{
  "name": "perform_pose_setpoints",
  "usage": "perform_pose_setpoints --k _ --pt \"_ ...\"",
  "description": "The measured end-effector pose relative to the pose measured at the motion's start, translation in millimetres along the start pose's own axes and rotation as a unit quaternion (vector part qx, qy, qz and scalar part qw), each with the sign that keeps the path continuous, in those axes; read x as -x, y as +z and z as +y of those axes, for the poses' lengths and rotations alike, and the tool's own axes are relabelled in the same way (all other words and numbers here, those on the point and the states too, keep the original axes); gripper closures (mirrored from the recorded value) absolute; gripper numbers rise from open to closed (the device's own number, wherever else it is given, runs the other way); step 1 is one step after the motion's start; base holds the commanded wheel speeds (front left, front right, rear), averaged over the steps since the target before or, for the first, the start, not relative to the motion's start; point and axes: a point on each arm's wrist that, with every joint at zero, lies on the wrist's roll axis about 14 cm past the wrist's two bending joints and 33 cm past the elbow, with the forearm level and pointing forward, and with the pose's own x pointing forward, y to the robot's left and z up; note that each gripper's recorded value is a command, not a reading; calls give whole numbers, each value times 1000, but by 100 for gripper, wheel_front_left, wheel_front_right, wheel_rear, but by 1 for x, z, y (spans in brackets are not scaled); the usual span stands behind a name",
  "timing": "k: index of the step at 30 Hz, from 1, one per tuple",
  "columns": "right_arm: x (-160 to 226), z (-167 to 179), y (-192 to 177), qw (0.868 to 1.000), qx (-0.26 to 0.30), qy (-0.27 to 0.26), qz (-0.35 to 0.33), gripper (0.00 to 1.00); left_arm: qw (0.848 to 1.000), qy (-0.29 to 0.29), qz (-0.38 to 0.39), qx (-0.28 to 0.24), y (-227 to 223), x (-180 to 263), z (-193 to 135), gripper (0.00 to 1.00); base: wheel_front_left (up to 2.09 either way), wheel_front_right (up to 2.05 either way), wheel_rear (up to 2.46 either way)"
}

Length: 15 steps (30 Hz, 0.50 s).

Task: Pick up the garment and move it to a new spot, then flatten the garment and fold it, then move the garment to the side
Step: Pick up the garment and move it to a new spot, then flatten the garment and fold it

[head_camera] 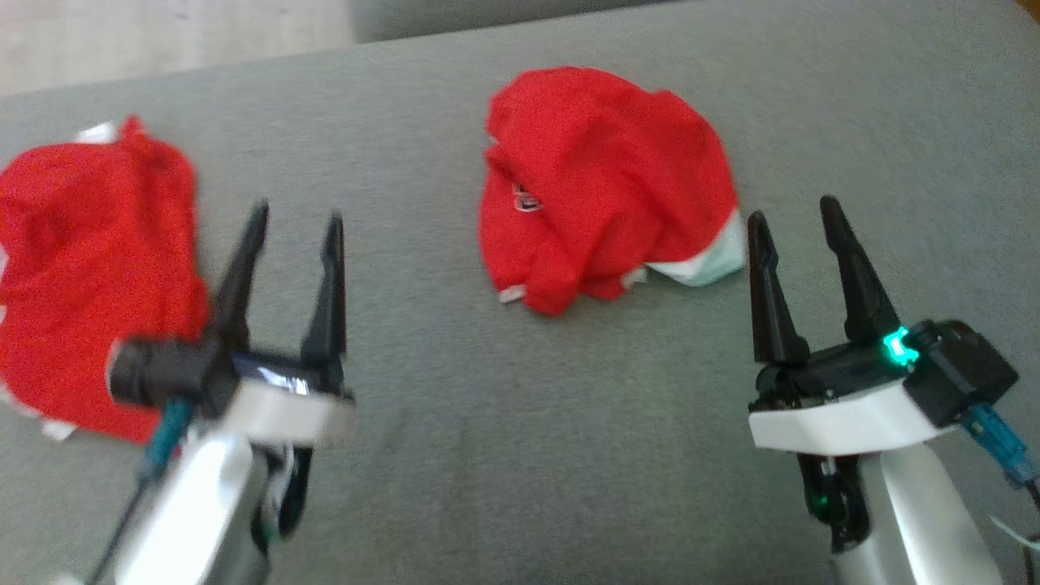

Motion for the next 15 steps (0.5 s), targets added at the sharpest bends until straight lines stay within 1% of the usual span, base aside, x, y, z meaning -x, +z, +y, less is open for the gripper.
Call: perform_pose_setpoints --k 1,3,6,11,15 --pt "-2 7 -2 1000 0 10 2 0 1000 16 6 9 -4 14 4 0 0 0 0" --pt "-2 18 -6 1000 -3 26 7 0 999 35 18 7 -11 39 9 0 0 0 0" --pt "0 29 -9 999 -8 41 13 0 997 72 13 15 -8 64 17 0 0 0 0" --pt "2 39 -6 998 -6 54 10 0 995 94 -23 29 11 79 16 0 0 0 0" --pt "5 40 -10 998 -6 55 16 0 996 88 -26 22 12 82 15 0 0 0 0"
